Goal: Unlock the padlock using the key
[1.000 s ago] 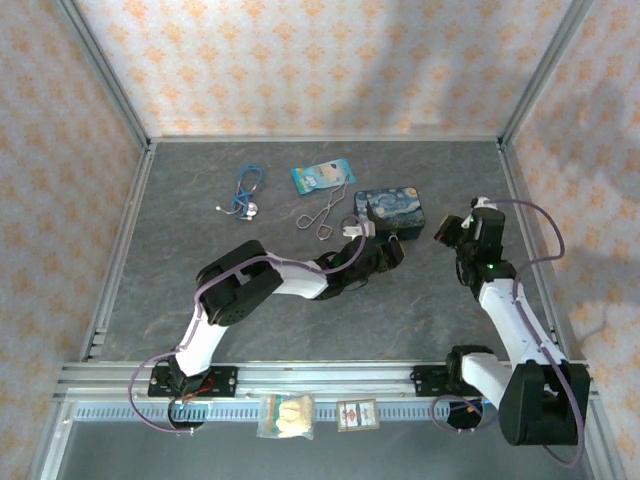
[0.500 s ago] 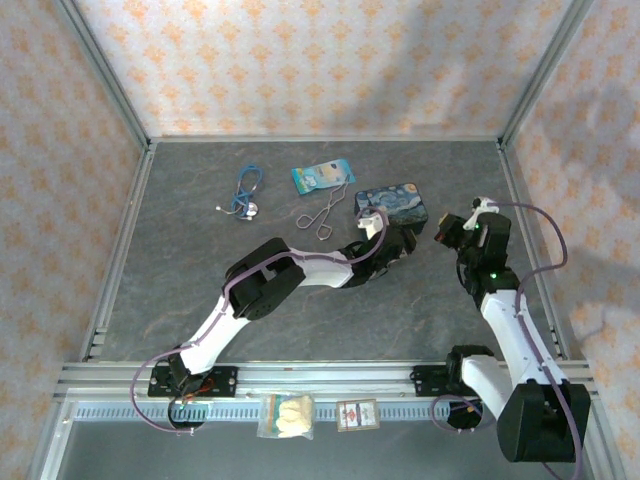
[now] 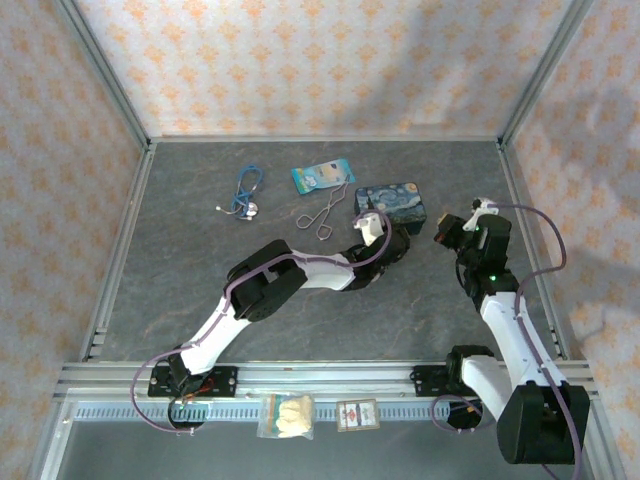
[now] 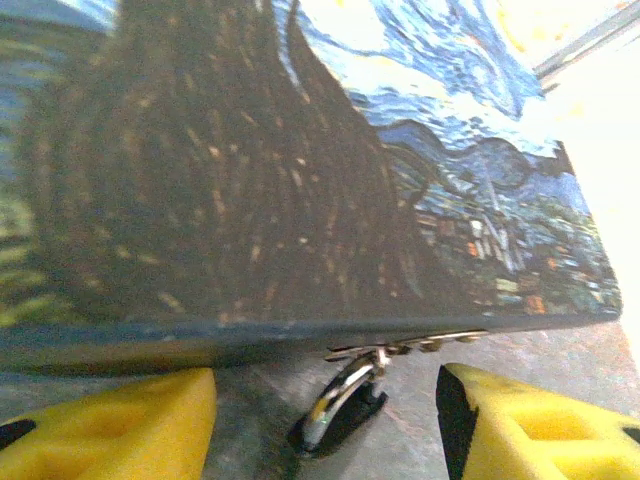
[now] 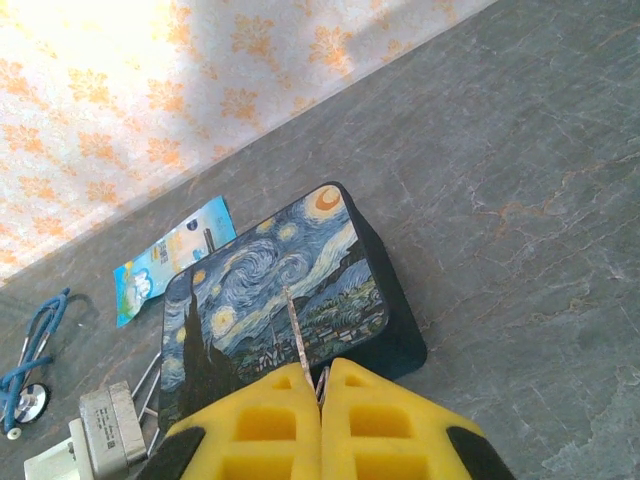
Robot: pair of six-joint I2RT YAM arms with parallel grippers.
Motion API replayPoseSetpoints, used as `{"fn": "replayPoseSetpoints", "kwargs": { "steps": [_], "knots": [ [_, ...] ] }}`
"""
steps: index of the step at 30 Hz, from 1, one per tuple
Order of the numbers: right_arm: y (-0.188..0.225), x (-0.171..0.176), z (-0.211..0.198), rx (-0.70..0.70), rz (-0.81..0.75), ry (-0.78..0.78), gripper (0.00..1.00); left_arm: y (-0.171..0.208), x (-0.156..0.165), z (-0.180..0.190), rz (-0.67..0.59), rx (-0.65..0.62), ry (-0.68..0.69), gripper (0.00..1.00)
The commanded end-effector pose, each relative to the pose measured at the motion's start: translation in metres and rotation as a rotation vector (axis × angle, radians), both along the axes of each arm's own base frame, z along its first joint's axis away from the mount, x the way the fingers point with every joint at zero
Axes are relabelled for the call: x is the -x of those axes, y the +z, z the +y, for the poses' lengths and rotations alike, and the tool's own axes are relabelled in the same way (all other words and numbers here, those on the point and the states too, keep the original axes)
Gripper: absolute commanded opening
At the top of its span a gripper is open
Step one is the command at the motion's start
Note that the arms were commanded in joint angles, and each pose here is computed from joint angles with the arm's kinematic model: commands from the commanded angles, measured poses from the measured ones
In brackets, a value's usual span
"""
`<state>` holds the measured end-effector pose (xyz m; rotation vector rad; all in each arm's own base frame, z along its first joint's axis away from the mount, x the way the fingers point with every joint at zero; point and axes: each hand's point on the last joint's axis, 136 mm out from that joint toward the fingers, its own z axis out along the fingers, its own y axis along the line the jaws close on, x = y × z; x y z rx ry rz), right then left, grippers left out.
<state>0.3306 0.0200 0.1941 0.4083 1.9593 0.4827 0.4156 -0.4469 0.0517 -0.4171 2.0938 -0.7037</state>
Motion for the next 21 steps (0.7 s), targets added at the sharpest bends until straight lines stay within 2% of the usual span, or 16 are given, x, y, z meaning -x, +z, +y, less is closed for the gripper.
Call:
{"fn": "replayPoseSetpoints", "kwargs": {
  "steps": [1,11,15,21],
  "knots": [
    [0.008,0.000,0.000,-0.017,-0.042,0.000,0.00,-0.034,-0.012,0.019,0.032,-0.168,0.032,0.63],
    [0.004,0.000,0.001,-0.022,-0.039,0.004,0.00,-0.056,-0.013,0.004,0.084,-0.143,-0.016,0.55],
    [0.005,-0.001,0.001,-0.018,-0.040,0.004,0.00,-0.059,-0.018,0.007,0.099,-0.124,-0.019,0.37],
    [-0.005,-0.001,0.003,-0.030,-0.017,0.015,0.00,-0.040,-0.016,0.011,0.063,-0.027,-0.087,0.19]
  ]
}}
